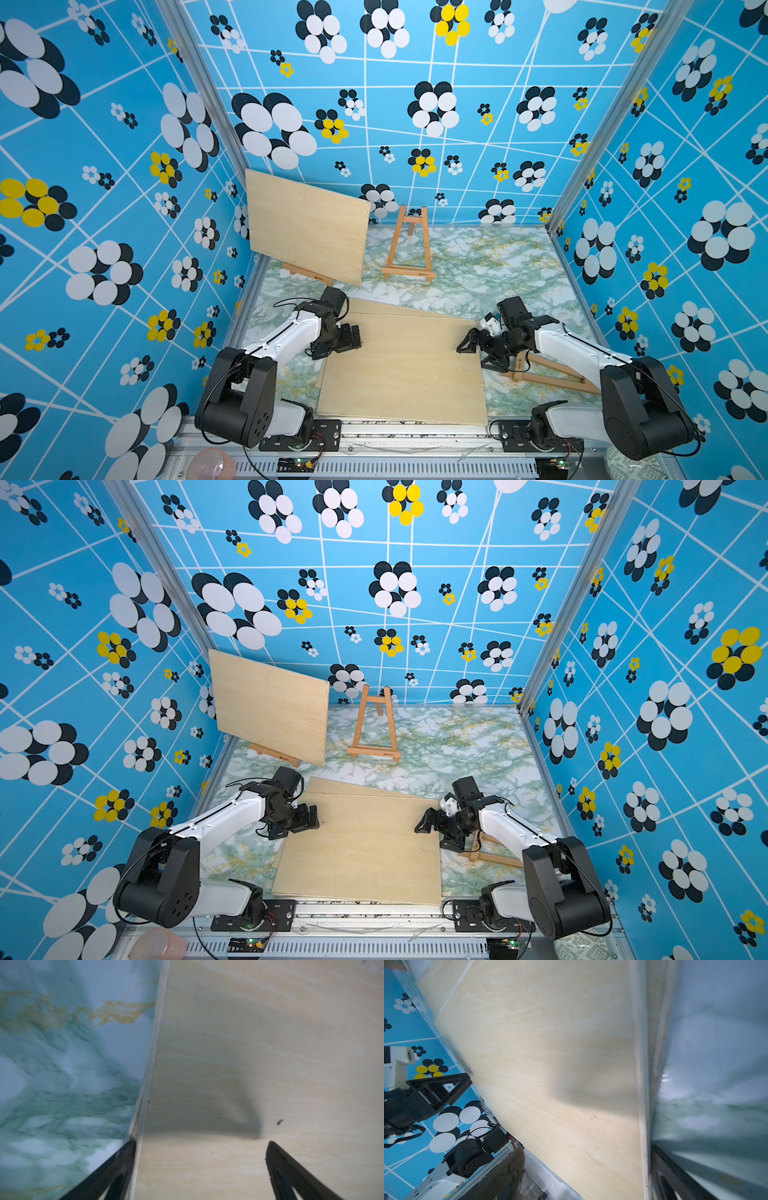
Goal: Assemble the easel
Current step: Pick up the drawing board.
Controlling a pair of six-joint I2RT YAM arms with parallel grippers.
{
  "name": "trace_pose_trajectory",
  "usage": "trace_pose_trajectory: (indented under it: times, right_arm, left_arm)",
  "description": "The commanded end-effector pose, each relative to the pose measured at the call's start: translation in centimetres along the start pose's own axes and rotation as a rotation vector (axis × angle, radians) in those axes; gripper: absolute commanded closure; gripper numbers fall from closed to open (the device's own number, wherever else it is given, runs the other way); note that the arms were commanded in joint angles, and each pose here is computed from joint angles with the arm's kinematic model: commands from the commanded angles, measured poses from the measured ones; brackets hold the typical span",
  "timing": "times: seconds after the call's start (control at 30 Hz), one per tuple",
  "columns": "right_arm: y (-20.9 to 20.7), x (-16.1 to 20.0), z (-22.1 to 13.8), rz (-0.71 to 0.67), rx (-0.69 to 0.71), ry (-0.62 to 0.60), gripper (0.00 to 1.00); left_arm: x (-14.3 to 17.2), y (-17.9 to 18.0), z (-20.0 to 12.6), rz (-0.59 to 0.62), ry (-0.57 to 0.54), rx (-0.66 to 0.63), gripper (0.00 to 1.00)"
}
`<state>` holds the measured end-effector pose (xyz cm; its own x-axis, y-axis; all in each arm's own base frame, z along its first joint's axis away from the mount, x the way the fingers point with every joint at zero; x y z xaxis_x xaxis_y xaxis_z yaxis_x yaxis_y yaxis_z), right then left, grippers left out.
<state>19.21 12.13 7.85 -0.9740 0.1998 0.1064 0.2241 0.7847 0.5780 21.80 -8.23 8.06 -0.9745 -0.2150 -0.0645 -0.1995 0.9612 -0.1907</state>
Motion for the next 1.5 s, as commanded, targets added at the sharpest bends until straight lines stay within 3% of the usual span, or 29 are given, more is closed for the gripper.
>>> trace_pose_trajectory:
  times: [0.0, 0.33, 0.7, 1.47]
  right_arm:
    - [-1.6, 1.2, 0.6, 0.054, 0.05, 0.045, 0.04]
    - [-1.3, 1.6, 0.2, 0.048, 0.015, 0.018, 0.05]
    - [1.8, 2.0, -2.6, -0.012, -0.153, -0.082, 0.05]
    - [7.9, 2.1, -7.4, -0.214, -0.506, -0.227, 0.12]
  left_arm:
    - [1.1, -1.0, 0.0, 0.033, 0.033, 0.05, 0.01]
    - [0.6, -2.7, 1.5, 0.042, 0.054, 0.099, 0.01]
    - [0.5, -4.5, 2.4, 0.068, 0.067, 0.123, 0.01]
    - [-0.6, -3.5, 1.8, 0.063, 0.028, 0.139, 0.01]
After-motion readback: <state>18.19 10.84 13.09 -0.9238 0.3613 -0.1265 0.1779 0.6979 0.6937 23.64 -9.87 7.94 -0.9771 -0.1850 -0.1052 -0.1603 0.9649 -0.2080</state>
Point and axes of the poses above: each gripper's point midway between its finger pads, its own z axis out along the fingers, its own y axis along the line the jaws close on, x = y × z, the point moved 5 cm from there along -z, back along the fingers
